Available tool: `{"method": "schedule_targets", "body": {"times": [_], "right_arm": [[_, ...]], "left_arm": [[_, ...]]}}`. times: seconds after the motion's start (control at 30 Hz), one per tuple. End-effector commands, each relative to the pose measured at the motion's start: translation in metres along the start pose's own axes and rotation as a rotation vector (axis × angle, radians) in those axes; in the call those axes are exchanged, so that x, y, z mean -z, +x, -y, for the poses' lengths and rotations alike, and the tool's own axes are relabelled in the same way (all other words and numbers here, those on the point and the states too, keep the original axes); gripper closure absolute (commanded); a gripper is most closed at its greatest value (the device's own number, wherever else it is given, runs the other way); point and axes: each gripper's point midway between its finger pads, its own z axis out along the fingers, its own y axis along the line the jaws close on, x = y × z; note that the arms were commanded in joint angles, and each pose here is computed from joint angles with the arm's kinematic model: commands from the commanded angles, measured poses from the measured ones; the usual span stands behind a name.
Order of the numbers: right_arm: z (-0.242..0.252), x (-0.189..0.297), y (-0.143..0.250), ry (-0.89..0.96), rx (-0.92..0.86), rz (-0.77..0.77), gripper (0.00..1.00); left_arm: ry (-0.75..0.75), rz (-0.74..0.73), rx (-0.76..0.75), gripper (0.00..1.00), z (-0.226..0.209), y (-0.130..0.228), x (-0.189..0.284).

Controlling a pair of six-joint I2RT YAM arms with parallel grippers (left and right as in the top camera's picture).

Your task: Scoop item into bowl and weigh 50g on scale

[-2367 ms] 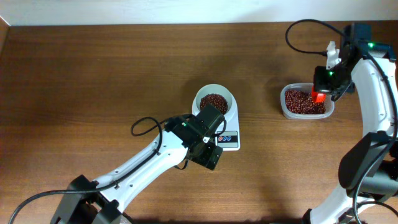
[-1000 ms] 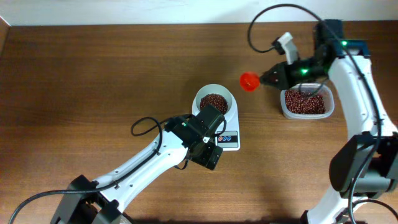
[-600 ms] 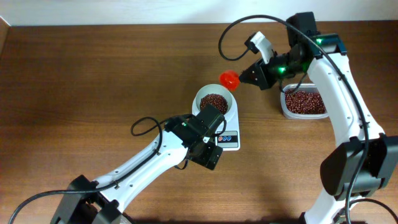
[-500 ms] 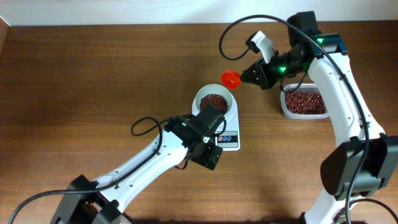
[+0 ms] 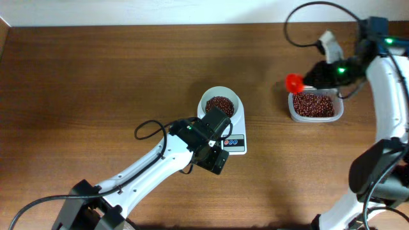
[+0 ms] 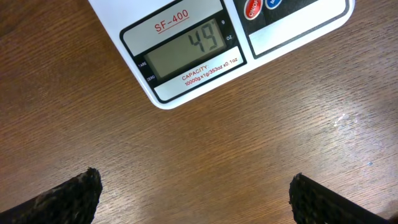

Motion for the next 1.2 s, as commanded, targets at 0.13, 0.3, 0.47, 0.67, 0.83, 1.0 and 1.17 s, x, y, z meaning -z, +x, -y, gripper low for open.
{"method": "schedule_targets", "body": {"times": [0.13,0.3,0.47,0.67,0.83,1.0,1.17], "right_arm": [[0.078,0.027,0.033,0.302,-0.268,-0.072,0.96],[0.083,0.011,0.043,0.292,-0.319,-0.087,0.96],[0.075,-0.009,0.042,0.27,-0.3,-0.091,0.96],[0.065,-0.028,0.039,0.263,-0.29,-0.087,0.96],[0.065,-0.037,0.036,0.264,-0.282,-0.069,0.96],[0.069,-0.034,0.036,0.269,-0.293,-0.064,0.96],[0.079,-0.014,0.03,0.286,-0.314,-0.036,0.96]], "left_arm": [[-0.007,0.007,-0.004,0.01,-0.001,0.001,0.001],[-0.007,0.007,-0.004,0.01,-0.001,0.001,0.001],[-0.007,0.007,-0.004,0.01,-0.001,0.001,0.001],[-0.007,0.007,-0.004,0.01,-0.001,0.001,0.001],[-0.007,0.007,-0.004,0.01,-0.001,0.001,0.001],[-0.007,0.007,-0.004,0.01,-0.001,0.001,0.001],[-0.007,0.007,-0.004,0.01,-0.001,0.001,0.001]]}}
